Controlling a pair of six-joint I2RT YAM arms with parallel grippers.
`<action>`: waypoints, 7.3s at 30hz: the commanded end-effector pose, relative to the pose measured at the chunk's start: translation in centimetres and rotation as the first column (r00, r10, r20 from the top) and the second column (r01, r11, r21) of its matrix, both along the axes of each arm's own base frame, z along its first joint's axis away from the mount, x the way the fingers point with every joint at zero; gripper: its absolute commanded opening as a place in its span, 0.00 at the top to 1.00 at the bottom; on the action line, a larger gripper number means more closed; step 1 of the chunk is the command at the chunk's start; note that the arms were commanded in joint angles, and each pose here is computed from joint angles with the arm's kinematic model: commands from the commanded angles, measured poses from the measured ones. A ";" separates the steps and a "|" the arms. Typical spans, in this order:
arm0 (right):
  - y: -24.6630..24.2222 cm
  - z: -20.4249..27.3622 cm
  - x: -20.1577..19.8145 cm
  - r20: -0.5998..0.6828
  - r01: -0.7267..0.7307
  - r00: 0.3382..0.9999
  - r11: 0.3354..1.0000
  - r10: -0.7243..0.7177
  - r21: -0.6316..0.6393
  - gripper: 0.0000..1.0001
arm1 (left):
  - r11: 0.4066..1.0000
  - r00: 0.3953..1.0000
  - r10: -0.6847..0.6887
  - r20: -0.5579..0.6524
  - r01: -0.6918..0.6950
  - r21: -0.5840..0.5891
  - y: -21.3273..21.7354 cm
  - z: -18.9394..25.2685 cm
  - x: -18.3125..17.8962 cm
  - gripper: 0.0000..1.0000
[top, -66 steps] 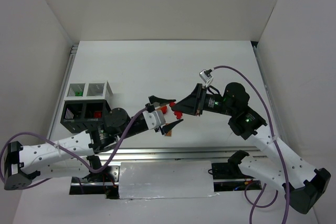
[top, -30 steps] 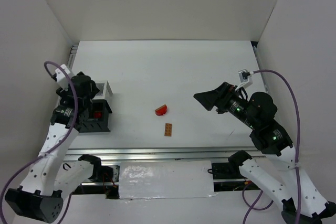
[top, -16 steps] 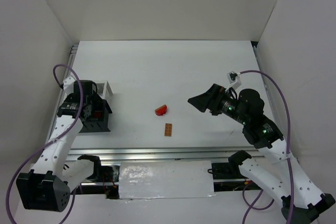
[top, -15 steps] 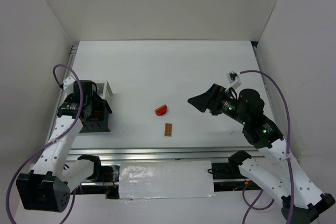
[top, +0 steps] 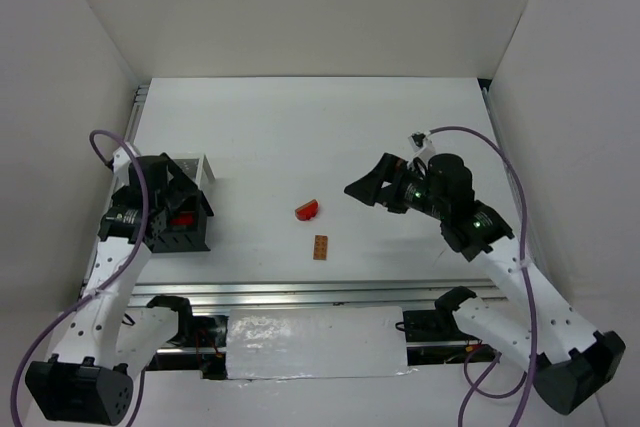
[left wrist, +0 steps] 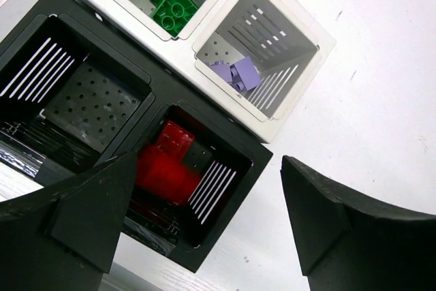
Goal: Sort the legos into containers by color
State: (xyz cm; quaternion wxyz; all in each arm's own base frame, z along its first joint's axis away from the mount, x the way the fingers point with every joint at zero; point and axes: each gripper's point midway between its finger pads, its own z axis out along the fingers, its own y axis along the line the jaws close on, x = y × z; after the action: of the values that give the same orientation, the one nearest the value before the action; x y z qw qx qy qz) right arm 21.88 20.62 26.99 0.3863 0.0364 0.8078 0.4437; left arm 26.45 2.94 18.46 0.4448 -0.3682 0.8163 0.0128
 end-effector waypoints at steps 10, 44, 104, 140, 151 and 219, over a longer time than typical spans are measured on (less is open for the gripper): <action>0.1 -6.1 3.9 -0.113 0.112 0.986 0.985 -0.126 -0.129 0.00 | 0.851 0.847 -0.523 0.099 0.525 -0.001 -9.3 2.3 3.9 0.00; -5.3 -4.0 1.0 0.022 0.258 0.966 0.944 -0.259 -0.206 0.00 | 0.609 0.550 -0.733 -0.400 0.793 -0.025 -32.6 -16.9 -3.7 0.21; -1.8 -4.5 0.6 0.007 0.078 0.997 0.987 -0.078 -0.139 0.00 | 0.920 0.921 0.389 -0.029 -0.386 0.071 7.6 0.4 -2.0 0.10; 10.6 -24.6 10.1 -0.211 0.289 0.823 0.708 -0.527 -0.644 0.78 | 0.724 0.692 -0.688 0.220 0.673 0.149 -9.9 5.7 -1.4 0.00; 8.8 -18.6 8.4 -0.126 0.273 0.911 0.805 -0.392 -0.527 1.00 | 0.538 0.513 -0.808 0.290 0.843 0.009 -14.9 4.8 -1.8 0.00; 6.3 5.5 -8.3 0.579 -0.548 0.729 0.818 0.365 0.174 0.42 | -0.151 -0.226 -0.713 0.663 0.974 0.170 -33.9 12.6 -10.9 1.00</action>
State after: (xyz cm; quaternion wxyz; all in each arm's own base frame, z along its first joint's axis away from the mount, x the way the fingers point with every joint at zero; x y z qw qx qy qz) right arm 15.60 26.37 30.64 0.4649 -0.1789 0.6102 0.6160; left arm 16.76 -30.78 27.76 0.3898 0.2385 0.6742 -0.5801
